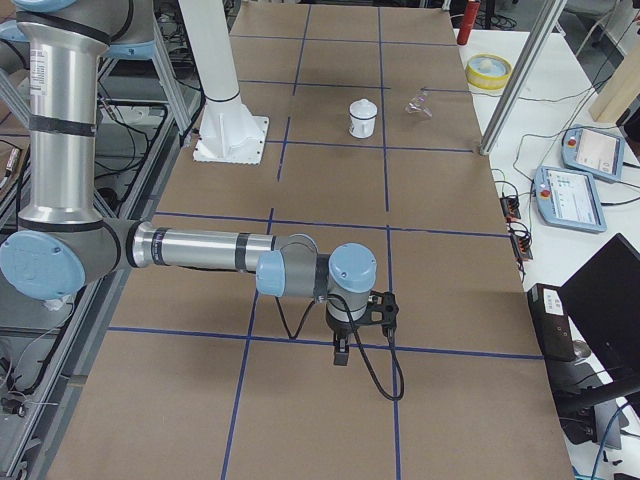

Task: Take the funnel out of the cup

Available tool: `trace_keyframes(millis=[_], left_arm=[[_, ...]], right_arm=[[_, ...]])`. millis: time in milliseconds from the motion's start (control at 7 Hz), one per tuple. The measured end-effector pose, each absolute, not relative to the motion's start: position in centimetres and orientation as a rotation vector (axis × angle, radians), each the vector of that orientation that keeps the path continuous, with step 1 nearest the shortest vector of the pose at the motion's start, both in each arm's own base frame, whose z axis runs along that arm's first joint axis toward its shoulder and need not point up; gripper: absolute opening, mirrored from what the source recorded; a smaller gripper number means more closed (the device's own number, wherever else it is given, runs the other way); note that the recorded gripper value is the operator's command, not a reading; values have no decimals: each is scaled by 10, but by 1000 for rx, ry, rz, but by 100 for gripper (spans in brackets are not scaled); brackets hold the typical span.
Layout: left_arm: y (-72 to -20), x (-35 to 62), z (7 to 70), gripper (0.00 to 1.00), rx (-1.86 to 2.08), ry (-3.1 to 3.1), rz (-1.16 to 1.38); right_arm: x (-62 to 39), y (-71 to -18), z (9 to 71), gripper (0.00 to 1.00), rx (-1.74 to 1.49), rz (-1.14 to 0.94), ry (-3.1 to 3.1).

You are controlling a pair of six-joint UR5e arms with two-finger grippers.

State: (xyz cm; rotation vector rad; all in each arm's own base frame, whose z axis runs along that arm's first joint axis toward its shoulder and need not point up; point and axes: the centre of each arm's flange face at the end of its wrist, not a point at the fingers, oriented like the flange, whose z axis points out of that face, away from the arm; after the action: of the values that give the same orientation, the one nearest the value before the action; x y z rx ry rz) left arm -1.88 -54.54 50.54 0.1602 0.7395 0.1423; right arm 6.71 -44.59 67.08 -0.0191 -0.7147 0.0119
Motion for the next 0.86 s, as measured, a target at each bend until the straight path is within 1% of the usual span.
trace_keyframes(millis=[286, 429, 857], left_arm=[[-518, -49, 580, 100, 90, 737, 133], [-507, -54, 599, 100, 64, 738, 129], [-495, -61, 617, 100, 35, 736, 99]], right_arm=[[67, -446, 671, 100, -19, 12, -715], [67, -446, 671, 100, -19, 12, -715], [67, -446, 671, 100, -19, 12, -715]])
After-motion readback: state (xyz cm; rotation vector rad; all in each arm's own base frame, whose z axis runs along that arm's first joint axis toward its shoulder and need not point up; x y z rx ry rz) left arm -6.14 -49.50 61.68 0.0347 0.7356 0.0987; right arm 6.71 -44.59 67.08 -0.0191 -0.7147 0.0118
